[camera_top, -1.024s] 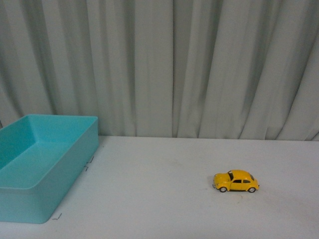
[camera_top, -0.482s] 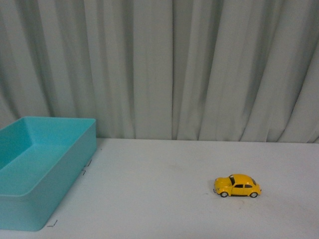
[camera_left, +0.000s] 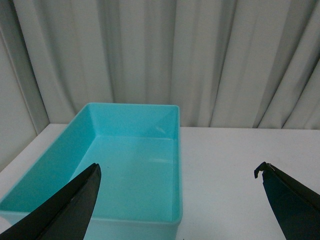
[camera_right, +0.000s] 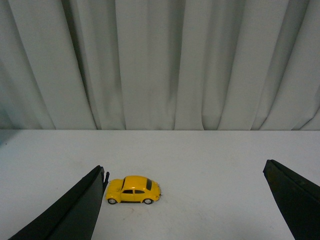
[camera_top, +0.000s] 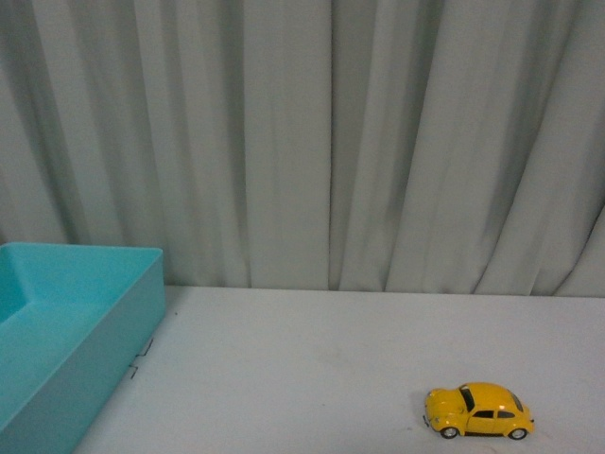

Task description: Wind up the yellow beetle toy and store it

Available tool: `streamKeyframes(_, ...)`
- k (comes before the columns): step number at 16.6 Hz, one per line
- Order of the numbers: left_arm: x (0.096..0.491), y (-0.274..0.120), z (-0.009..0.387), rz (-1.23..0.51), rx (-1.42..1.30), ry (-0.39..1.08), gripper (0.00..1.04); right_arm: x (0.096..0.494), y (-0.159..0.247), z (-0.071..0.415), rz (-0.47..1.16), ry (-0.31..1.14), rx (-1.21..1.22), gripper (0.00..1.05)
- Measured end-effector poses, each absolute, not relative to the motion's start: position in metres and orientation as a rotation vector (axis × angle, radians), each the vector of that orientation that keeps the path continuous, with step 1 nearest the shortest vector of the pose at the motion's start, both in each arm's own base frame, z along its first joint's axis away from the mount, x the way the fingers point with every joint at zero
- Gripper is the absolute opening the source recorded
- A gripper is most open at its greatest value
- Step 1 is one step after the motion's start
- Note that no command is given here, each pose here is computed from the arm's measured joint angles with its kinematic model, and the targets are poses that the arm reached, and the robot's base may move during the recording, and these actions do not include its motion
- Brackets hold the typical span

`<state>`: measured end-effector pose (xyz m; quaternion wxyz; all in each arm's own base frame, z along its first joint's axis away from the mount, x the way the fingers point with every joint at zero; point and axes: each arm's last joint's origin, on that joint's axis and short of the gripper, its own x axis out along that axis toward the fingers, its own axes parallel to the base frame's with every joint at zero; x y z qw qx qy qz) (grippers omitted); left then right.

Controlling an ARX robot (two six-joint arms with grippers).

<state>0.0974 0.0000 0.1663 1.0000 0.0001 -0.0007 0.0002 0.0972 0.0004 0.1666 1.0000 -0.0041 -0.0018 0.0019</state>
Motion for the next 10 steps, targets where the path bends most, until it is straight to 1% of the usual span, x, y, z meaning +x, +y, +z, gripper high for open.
streamKeyframes(10, 0.0974, 0.0, 0.1663, 0.0, 0.0, -0.002, 0.98, 0.0973, 0.0004, 0.1665, 0.004, -0.003, -0.008, 0.98)
